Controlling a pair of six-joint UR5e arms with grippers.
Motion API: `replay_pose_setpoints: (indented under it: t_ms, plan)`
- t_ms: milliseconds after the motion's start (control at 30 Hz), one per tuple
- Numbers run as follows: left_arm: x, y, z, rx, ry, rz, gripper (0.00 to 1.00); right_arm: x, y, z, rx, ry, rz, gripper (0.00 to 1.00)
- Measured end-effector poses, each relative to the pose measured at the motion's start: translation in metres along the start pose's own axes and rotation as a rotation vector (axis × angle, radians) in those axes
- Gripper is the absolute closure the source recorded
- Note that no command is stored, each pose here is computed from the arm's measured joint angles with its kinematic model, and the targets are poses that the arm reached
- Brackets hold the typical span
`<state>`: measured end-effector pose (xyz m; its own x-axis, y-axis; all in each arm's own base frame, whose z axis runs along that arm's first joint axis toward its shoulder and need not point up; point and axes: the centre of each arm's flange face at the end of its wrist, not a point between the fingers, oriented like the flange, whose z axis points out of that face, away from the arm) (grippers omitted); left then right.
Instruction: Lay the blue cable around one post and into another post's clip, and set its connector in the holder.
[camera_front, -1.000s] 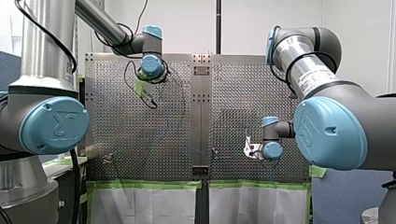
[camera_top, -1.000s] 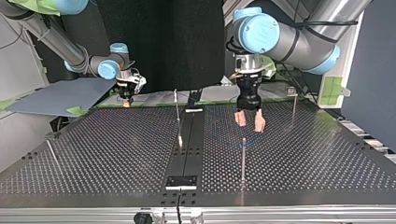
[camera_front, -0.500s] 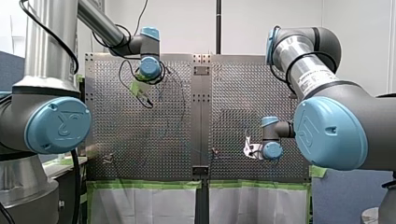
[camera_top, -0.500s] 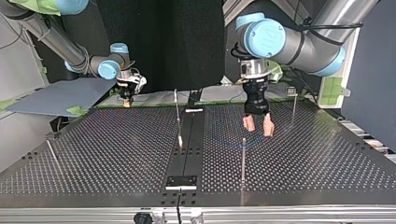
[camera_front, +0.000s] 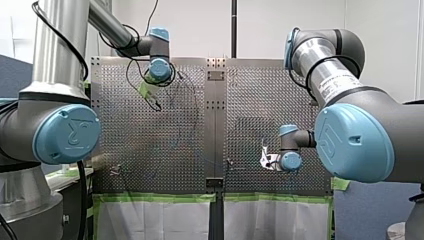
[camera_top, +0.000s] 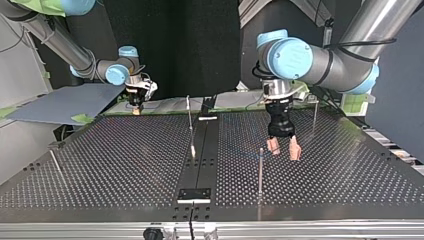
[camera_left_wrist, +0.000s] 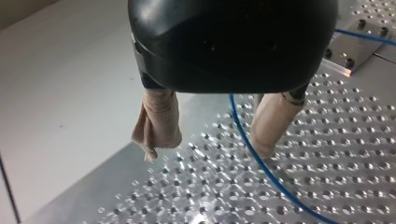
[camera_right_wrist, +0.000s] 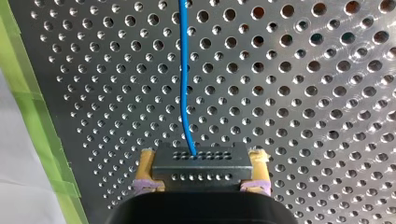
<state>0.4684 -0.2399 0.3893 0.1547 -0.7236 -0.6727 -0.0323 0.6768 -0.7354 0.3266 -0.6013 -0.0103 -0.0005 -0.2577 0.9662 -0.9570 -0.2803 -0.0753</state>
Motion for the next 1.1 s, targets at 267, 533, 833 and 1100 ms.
replay_pose_setpoints:
  t_ms: [267,533,833,1100]
  plan:
    - [0.017,0.006,0.024,0.015,0.036,0.013,0.00,0.000,-0.001,0.000,0.001,0.000,0.000,0.62]
    - [0.026,0.014,0.041,-0.011,0.050,0.026,0.00,0.001,-0.001,0.000,0.002,0.001,0.000,0.62]
    - [0.016,0.007,0.056,0.003,0.037,0.025,0.00,0.002,0.005,0.002,-0.008,-0.004,0.006,0.62]
    - [0.021,0.008,0.059,0.017,0.051,0.042,0.00,0.003,0.012,0.002,-0.024,-0.026,0.007,0.62]
